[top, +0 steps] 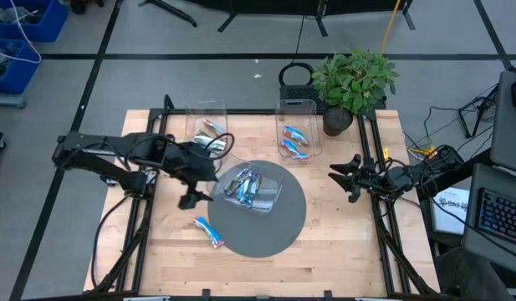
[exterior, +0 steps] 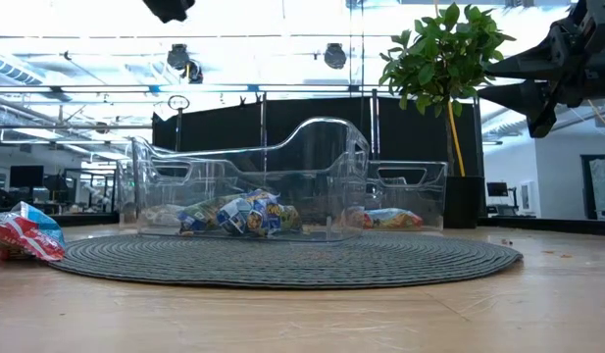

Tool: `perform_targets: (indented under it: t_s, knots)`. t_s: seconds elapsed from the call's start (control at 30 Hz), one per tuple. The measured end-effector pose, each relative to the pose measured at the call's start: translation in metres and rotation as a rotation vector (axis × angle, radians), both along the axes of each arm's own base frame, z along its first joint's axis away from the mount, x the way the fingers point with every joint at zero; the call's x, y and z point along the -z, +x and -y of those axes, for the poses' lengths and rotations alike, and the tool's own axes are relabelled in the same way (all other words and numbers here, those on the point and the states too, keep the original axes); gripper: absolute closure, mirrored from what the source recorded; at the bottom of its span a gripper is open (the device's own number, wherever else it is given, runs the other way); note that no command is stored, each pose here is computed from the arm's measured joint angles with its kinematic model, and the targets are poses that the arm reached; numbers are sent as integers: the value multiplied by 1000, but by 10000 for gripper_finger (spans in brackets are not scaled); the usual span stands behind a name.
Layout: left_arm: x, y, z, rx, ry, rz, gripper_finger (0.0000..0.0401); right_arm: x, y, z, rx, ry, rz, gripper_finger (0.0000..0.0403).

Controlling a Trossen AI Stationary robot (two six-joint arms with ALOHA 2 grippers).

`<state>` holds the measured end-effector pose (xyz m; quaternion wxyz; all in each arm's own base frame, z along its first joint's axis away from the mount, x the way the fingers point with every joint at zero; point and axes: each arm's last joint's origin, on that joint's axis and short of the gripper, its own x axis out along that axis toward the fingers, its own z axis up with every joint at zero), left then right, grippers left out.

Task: Pick and place Granola Bars by type
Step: Put the red granola bar into the top right transparent bin

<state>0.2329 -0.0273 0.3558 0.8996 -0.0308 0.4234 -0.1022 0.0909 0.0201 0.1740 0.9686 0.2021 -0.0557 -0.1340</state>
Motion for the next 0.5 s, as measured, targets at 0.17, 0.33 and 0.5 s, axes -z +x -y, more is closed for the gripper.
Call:
perform_targets:
  t_s: [0.17,0.33,0.5]
  knots:
    - [-2,-21,-1,63,-7,-75,109,0,0,0,0,0,0,232]
    - [-4,-38,0,161,-9,-114,114,0,0,0,0,0,0,232]
    - [-10,-53,5,294,47,-61,115,0,0,0,0,0,0,232]
